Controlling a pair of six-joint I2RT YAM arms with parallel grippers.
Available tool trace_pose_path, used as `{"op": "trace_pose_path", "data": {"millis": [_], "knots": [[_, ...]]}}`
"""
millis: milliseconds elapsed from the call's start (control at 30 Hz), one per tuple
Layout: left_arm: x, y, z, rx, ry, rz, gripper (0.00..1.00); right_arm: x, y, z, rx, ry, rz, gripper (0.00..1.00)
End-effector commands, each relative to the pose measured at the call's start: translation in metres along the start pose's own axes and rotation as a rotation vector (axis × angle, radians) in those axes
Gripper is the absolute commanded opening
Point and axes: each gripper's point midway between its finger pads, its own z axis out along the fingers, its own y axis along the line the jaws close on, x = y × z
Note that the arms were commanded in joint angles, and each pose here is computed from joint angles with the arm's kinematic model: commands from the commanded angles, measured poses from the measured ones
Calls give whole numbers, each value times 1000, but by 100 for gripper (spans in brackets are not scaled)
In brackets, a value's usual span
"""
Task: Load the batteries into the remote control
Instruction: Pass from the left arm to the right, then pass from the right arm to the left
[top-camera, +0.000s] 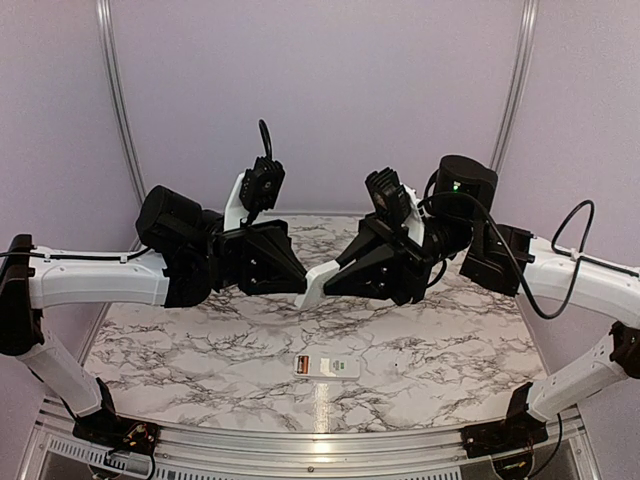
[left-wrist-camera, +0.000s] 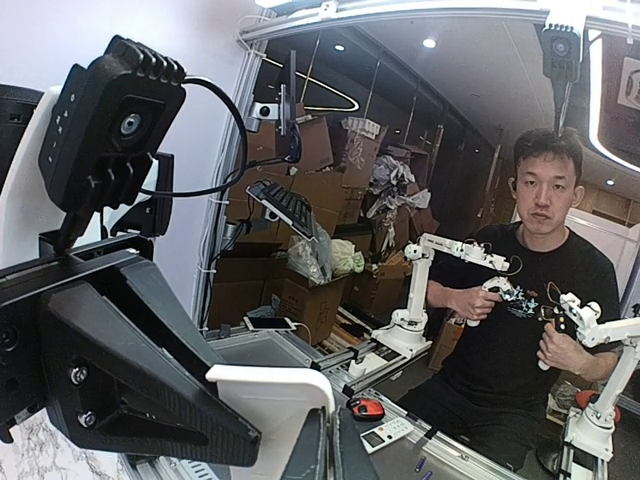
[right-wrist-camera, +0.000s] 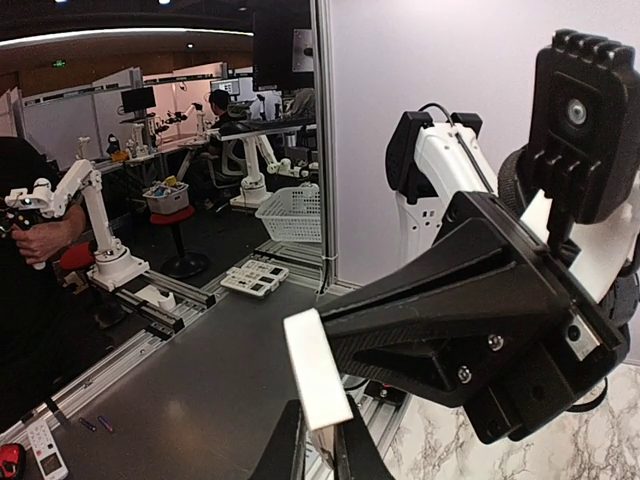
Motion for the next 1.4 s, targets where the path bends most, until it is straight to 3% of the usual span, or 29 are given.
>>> {"op": "trace_pose_path", "data": {"millis": [0, 167, 300, 400, 633, 867, 1033, 1233, 1367], "knots": [[-3, 0, 0, 9, -7, 16, 3, -15, 9, 3, -40, -14, -19, 6], [-6, 13, -9, -47, -37, -19, 55, -17, 11, 2, -46, -17, -15, 0], [-17, 18, -27, -131, -85, 13, 79, -15, 12, 1, -39, -18, -1, 0], [-16, 47, -50, -304, -84, -18, 98, -8, 6, -1, -3, -9, 34, 0], [13, 118, -114, -872, 148, -12, 99, 10, -23, -26, 111, -37, 185, 0], [5, 105, -175, -1254, 150, 130, 99, 39, -47, -44, 205, -38, 345, 0], [5, 78, -192, -1350, 182, 265, 99, 65, -62, -49, 259, -33, 458, 0], [59, 85, -208, -1374, 425, 199, 99, 102, -87, -53, 330, -53, 626, 0], [88, 77, -191, -1289, 557, 291, 99, 129, -101, -53, 354, -69, 752, 0]]}}
